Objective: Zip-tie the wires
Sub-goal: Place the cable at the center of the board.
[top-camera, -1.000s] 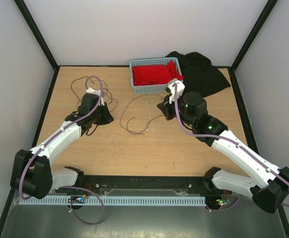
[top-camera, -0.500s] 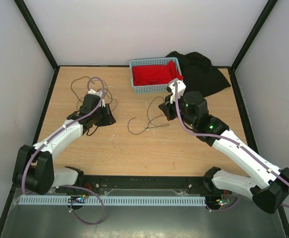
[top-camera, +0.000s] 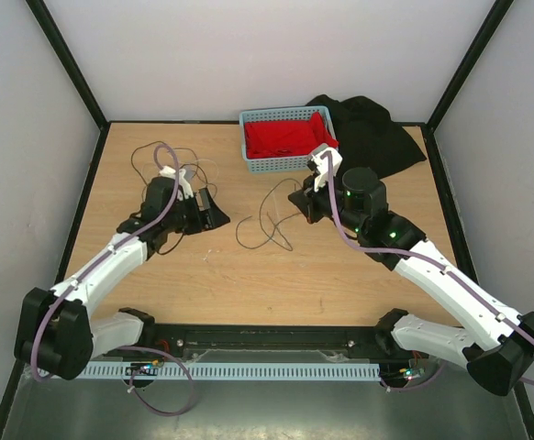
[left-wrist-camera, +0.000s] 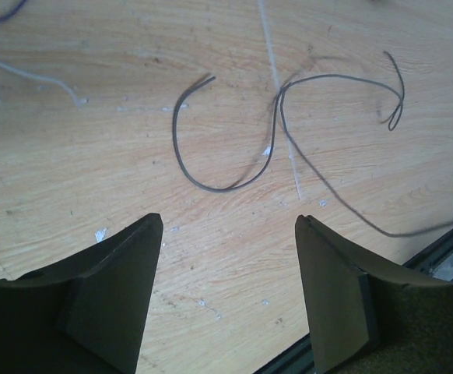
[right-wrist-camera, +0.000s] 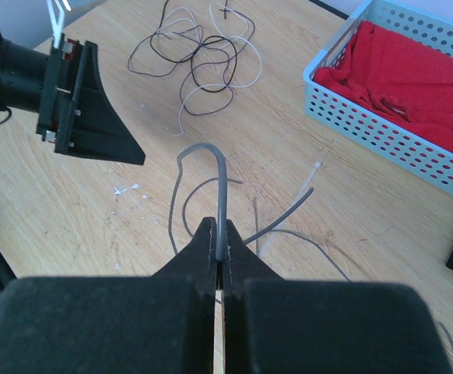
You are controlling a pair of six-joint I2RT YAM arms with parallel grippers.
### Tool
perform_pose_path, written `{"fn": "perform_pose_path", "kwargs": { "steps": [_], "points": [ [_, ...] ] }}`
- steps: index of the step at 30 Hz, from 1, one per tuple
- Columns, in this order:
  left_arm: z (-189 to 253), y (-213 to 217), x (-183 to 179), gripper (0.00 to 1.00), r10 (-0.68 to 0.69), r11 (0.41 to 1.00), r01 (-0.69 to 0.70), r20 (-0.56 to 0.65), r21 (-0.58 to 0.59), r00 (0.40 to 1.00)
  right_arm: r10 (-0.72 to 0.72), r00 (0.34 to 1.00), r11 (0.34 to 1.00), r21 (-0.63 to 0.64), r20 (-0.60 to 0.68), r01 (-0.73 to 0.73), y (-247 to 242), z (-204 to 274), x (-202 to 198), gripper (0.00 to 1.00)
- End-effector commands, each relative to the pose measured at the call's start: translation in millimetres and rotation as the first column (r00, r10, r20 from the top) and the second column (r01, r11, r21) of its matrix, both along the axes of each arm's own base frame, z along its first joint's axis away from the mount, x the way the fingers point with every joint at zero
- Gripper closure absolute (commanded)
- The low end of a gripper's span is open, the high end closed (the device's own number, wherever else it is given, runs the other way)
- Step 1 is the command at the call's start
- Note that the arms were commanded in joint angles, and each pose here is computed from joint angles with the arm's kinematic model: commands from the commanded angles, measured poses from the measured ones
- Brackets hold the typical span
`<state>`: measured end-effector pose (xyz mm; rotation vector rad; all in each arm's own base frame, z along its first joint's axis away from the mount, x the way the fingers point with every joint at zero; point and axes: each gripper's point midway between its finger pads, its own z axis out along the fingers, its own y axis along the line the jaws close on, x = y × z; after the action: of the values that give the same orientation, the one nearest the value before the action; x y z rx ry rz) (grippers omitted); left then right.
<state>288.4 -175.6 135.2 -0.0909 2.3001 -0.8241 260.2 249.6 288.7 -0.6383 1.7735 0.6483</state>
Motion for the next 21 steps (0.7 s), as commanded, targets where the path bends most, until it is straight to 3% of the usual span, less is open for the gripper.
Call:
{"fn": "perform_pose_path", "kwargs": {
  "steps": [1,11,21],
  "points": [
    [-16,-5,0,0.28,0.032,0.999,-0.034,-0.064,-0.036,0.997,0.021,0.999,0.999,0.044,0.049,-0.023,1,21,-3,1.0],
    [-44,-57,26,0.28,-0.069,0.997,0.063,-0.137,-0.052,0.988,-0.004,0.999,1.0,0.029,0.054,0.002,-8,12,-6,1.0],
    [-57,-102,58,0.28,-0.112,0.994,0.109,-0.119,-0.027,0.987,-0.014,0.998,1.0,0.024,0.06,0.013,-14,8,-10,1.0]
  ]
}}
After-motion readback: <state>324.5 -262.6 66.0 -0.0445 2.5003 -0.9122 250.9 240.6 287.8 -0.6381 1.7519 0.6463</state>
